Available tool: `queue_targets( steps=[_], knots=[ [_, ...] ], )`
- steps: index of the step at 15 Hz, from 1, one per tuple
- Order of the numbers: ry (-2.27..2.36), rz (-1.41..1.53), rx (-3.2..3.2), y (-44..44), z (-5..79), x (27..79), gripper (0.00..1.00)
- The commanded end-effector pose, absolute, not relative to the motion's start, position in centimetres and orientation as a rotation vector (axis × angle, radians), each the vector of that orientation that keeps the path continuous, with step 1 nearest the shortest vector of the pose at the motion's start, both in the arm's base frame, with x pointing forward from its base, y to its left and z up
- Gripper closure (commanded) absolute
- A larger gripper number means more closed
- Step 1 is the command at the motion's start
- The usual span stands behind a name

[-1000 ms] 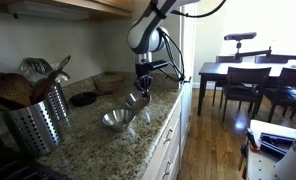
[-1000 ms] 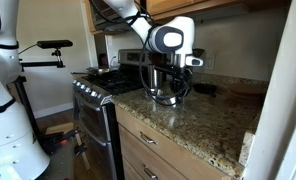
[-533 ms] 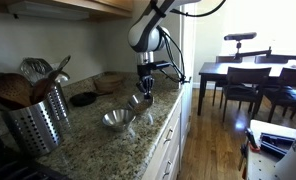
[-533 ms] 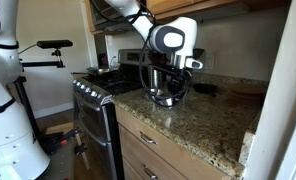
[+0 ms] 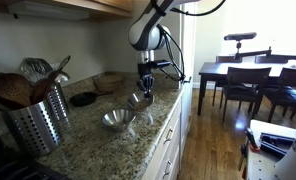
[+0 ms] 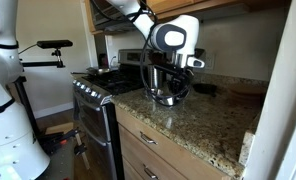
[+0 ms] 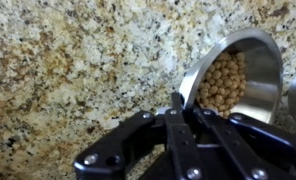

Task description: Pour the contents in the bowl on the right into the bowl on the left

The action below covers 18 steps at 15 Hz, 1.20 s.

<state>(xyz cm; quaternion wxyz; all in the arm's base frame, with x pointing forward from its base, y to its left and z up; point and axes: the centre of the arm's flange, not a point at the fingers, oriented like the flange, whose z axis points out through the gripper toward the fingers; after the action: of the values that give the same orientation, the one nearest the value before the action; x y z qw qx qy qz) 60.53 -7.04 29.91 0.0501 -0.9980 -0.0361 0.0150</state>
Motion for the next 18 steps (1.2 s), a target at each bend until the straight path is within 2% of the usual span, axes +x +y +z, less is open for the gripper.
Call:
queue_targets(
  steps=[1, 18],
  knots=[
    [-0.123, 0.023, -3.012, -7.4, 32.6, 59.6, 0.91],
    [-0.210, -0.054, -3.048, -4.1, 36.7, 59.5, 0.91]
  ],
)
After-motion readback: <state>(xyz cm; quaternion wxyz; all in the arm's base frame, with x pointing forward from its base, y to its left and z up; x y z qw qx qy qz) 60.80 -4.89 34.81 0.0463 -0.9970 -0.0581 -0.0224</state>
